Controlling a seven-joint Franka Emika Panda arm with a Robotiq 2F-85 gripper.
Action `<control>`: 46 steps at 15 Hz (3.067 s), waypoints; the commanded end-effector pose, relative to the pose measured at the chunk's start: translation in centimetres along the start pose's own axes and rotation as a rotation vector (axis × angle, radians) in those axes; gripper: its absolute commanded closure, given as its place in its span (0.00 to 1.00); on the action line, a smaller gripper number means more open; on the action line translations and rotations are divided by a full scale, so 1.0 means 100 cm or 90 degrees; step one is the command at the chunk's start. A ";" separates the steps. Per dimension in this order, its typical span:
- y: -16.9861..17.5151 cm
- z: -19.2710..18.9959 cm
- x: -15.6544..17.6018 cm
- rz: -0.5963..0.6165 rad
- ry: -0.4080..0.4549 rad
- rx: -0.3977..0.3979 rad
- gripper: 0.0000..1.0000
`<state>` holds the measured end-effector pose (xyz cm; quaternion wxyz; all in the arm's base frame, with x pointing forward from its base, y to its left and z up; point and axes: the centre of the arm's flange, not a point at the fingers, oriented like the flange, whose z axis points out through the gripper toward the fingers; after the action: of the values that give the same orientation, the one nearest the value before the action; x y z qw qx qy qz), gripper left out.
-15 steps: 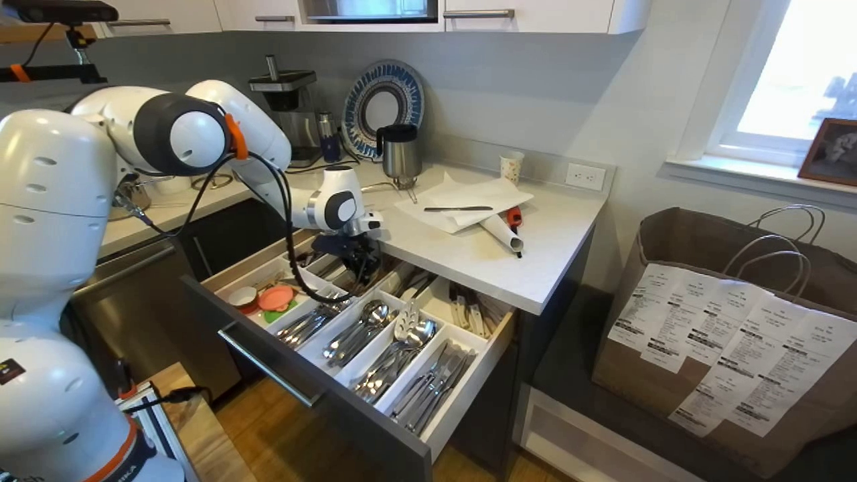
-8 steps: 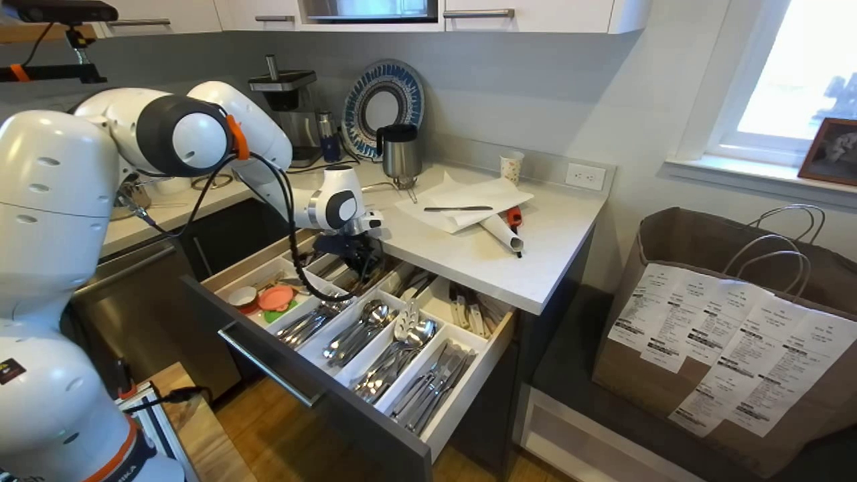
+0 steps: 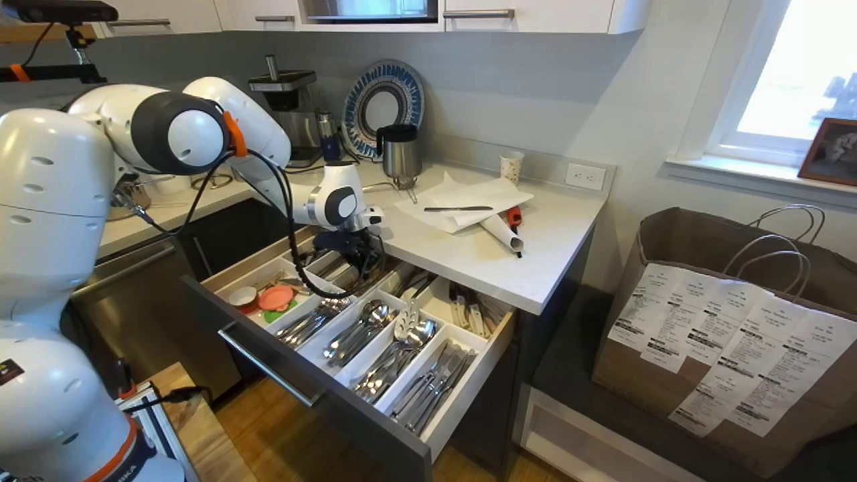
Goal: Pick up one chopstick from the open drawer and put it on the kitchen paper on the kitchen counter
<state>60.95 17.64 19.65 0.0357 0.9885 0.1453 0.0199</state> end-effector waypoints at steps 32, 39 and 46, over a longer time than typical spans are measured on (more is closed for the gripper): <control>0.025 -0.113 -0.146 -0.409 -0.086 0.148 0.98; 0.041 -0.143 -0.152 -0.499 0.027 0.267 0.98; 0.072 -0.183 -0.140 -0.368 0.128 0.407 0.98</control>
<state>48.29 9.09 36.31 -0.2417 0.8503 0.4655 0.0437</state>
